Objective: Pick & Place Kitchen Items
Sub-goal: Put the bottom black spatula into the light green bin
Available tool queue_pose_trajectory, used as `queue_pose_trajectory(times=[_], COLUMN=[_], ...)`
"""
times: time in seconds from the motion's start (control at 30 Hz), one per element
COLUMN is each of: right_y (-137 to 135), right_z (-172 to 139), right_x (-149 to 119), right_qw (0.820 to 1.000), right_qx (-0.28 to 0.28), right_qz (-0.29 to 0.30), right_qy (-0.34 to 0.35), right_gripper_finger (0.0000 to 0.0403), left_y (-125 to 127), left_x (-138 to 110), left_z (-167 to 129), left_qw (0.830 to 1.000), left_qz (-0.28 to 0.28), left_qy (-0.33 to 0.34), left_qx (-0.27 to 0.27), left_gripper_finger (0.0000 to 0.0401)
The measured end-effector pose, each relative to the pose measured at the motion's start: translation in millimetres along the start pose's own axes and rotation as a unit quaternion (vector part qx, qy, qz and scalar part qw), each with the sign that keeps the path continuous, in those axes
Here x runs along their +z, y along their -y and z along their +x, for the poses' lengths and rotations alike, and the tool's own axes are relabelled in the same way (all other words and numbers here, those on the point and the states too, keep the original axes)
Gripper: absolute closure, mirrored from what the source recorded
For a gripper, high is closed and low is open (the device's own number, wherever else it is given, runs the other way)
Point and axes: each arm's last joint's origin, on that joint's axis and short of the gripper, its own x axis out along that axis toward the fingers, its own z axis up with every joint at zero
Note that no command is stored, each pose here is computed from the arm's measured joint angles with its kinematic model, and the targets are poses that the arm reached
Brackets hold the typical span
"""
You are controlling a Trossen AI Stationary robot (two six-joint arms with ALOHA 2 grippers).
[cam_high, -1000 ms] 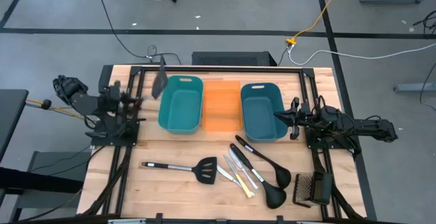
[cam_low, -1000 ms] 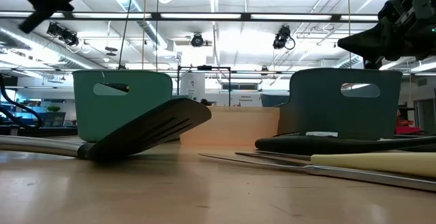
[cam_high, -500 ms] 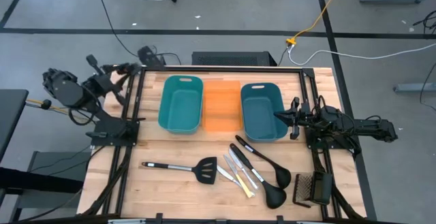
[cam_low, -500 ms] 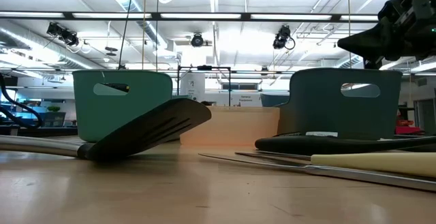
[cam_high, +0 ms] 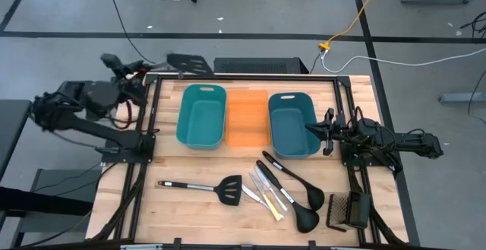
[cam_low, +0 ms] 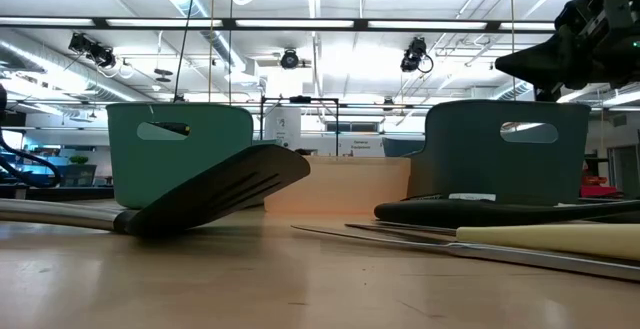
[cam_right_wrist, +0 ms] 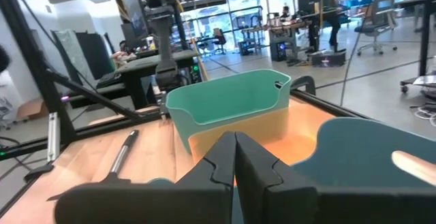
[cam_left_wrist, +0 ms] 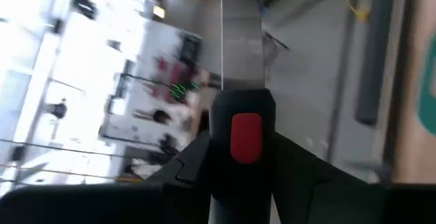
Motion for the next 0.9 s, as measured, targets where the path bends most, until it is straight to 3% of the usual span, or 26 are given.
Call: queue_pose_trajectory(times=[0.23, 0.37, 0.47, 0.53, 0.77, 0.9], right_y=[1, 1, 1, 1, 1, 1], right_z=[0, 0, 0, 0, 0, 0], right_x=[1, 1, 1, 1, 1, 1], right_qw=[1.0, 1.0, 1.0, 1.0, 1.0, 0.999], right_qx=[-0.017, -0.017, -0.017, -0.017, -0.017, -0.017], right_qz=[0.0, -0.001, -0.001, -0.001, -0.014, -0.031], right_qy=[0.007, 0.007, 0.007, 0.007, 0.007, 0.006], right_gripper_finger=[0.0392, 0.0392, 0.0392, 0.0392, 0.0392, 0.0392], left_y=[16, 24, 39, 49, 75, 83], left_x=[8, 11, 10, 10, 7, 6], left_z=[45, 71, 92, 104, 125, 126], left_qw=[0.984, 0.966, 0.94, 0.932, 0.904, 0.882], left_qz=[0.076, 0.139, 0.216, 0.24, 0.346, 0.395], left_qy=[-0.111, -0.146, -0.174, -0.186, -0.165, -0.129], left_qx=[-0.113, -0.16, -0.198, -0.199, -0.191, -0.222], left_gripper_finger=[0.0287, 0.0287, 0.0287, 0.0287, 0.0287, 0.0287])
